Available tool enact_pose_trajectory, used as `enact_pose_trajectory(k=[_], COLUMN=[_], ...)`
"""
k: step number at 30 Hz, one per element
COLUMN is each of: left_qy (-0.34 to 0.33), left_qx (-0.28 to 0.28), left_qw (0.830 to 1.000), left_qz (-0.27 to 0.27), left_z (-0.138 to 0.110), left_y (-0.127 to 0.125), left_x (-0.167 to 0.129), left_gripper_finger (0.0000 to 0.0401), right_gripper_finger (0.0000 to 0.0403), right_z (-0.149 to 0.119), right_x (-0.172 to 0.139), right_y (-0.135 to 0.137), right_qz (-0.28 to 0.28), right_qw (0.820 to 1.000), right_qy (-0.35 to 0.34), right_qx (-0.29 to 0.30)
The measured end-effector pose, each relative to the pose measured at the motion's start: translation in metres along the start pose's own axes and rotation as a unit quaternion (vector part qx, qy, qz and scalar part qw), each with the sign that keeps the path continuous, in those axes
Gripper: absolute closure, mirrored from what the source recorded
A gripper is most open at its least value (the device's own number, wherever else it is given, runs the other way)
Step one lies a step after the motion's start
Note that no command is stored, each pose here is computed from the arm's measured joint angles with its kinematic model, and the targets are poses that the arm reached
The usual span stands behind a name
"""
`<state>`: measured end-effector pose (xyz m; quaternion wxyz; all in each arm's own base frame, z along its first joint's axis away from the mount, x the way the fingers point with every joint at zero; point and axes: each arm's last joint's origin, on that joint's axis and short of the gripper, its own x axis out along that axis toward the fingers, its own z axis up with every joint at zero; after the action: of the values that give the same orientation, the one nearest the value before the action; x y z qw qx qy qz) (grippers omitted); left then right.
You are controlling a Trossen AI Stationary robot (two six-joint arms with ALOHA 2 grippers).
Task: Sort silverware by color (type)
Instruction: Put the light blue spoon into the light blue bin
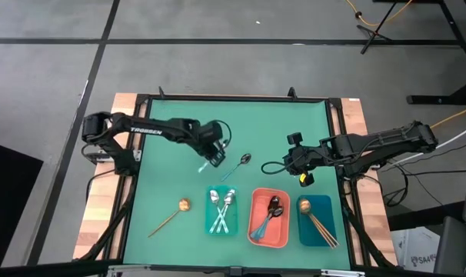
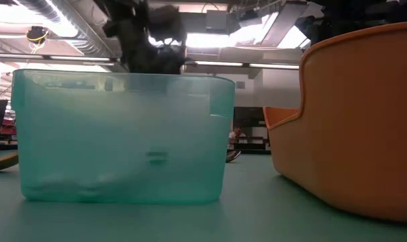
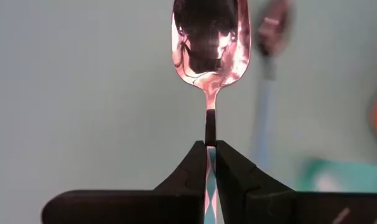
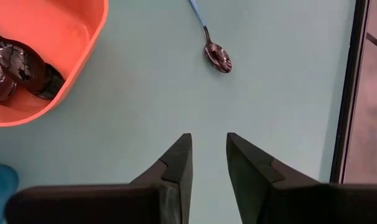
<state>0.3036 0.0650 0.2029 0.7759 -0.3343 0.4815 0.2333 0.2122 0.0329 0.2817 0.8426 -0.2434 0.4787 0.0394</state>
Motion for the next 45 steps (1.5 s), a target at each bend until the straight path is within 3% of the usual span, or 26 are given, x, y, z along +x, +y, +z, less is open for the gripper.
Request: enact_pose_trajectory(k=[12,20,30,45], left_qy=[0.008,-0.013,-0.048,-0.053], left_qx=[-0.044,-0.099,-0.16,-0.156], left_qw=[0.995,0.986,0.974,0.977], left_qz=[-0.09,-0.134,-0.155,-0.134], left_z=[-0.053,-0.095,-0.129,-0.145], left_y=[-0.081,-0.119,-0.14,-0.149], left_x=[-0.01,-0.019,-0.028,-0.001], left_gripper_finger=[0.0391,0.0391,0.0391,0.0391], right_gripper_finger=[0.0315,0.0315,0.0315,0.0315], right_z=[0.0,0.0,0.0,0.0], right_x=[0.0,0.0,0.0,0.0], right_y=[0.0,0.0,0.0,0.0], right_qz=[0.0,0.0,0.0,0.0], right_qw=[1.0,1.0,1.0,1.0], right_qy=[0.0,0.0,0.0,0.0], right_qx=[0.0,0.0,0.0,-0.001])
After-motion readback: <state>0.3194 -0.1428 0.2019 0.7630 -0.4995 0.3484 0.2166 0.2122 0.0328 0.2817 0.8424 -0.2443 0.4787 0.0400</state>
